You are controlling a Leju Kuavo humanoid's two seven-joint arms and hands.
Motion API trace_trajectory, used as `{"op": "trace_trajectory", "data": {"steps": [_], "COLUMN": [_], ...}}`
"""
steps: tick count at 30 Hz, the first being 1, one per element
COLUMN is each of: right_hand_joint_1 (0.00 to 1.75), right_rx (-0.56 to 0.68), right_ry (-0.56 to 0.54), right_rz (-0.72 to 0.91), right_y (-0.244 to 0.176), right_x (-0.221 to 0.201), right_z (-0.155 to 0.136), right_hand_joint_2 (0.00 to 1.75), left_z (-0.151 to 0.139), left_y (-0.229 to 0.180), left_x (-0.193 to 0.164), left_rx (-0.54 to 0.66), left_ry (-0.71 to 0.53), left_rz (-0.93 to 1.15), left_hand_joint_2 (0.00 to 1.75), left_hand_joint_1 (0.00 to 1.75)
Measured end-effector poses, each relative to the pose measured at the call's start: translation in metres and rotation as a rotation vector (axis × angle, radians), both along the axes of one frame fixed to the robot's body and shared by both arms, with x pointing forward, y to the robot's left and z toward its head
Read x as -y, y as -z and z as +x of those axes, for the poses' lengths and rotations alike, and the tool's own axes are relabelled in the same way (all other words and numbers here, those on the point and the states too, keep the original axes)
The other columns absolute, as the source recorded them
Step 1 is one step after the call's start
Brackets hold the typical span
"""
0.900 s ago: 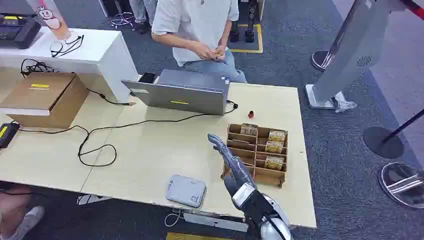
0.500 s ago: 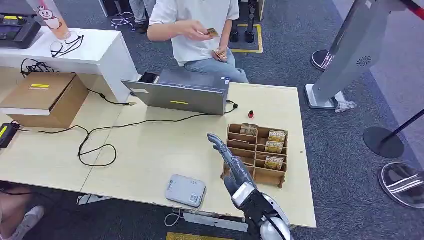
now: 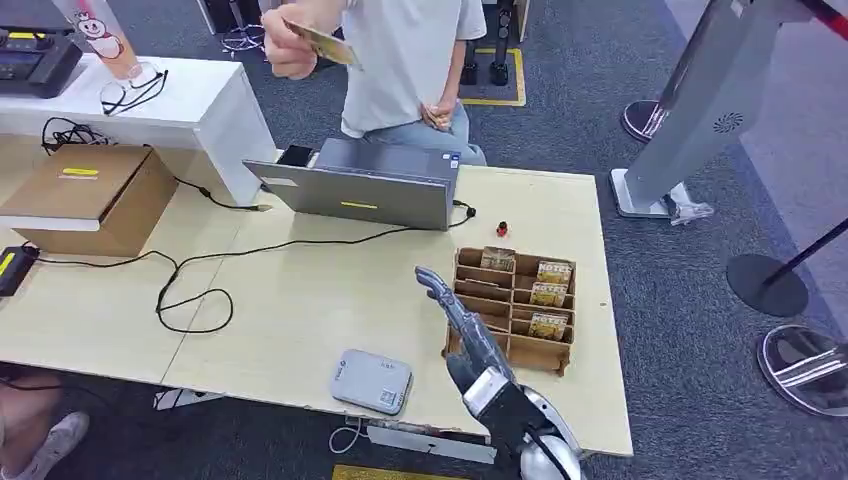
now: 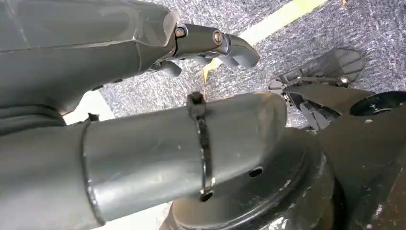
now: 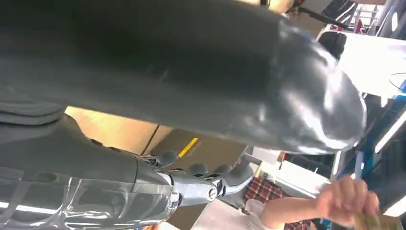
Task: Pass the card to the sensor for recognition and then transmit it.
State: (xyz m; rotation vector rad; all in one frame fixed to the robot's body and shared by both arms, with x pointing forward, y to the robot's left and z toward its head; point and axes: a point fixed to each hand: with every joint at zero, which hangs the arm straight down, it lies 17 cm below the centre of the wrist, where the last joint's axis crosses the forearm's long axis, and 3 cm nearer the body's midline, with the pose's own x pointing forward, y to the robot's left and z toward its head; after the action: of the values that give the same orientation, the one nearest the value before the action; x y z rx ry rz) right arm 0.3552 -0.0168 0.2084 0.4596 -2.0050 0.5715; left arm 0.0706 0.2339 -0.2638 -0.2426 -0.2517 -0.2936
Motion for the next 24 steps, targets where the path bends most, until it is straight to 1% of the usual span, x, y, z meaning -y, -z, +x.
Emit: {"op": "trace_trajectory", "data": {"steps": [10,17,21,23,24], "right_hand_joint_1": [0.0,0.0,0.0,0.0,0.0], "right_rx": [0.006,0.051,0.111,0.166,0.21], "right_ry": [0.003,0.044,0.09,0.139,0.181], "right_rz": [0.001,-0.022,-0.06,-0.087,-0.112], "right_y": [-0.001,-0.008,-0.017,-0.027,-0.034], "right_x": [0.0,0.004,0.009,0.015,0.019], "right_z": [0.0,0.002,0.006,0.012,0.018], "right_hand_joint_2": [0.0,0.0,0.0,0.0,0.0], "left_z": [-0.003,-0.003,-0.004,-0.004,-0.004], "left_y": [0.0,0.0,0.0,0.0,0.0], "left_x": [0.0,0.0,0.001,0.001,0.001], "left_rx": [-0.003,0.008,0.008,0.007,0.007], "left_ry": [0.001,0.022,0.034,0.047,0.055], "left_rz": [0.0,-0.001,-0.002,-0.003,-0.003], "left_hand_joint_2": [0.0,0.0,0.0,0.0,0.0], "left_hand_joint_1": [0.0,0.0,0.0,0.0,0.0]}}
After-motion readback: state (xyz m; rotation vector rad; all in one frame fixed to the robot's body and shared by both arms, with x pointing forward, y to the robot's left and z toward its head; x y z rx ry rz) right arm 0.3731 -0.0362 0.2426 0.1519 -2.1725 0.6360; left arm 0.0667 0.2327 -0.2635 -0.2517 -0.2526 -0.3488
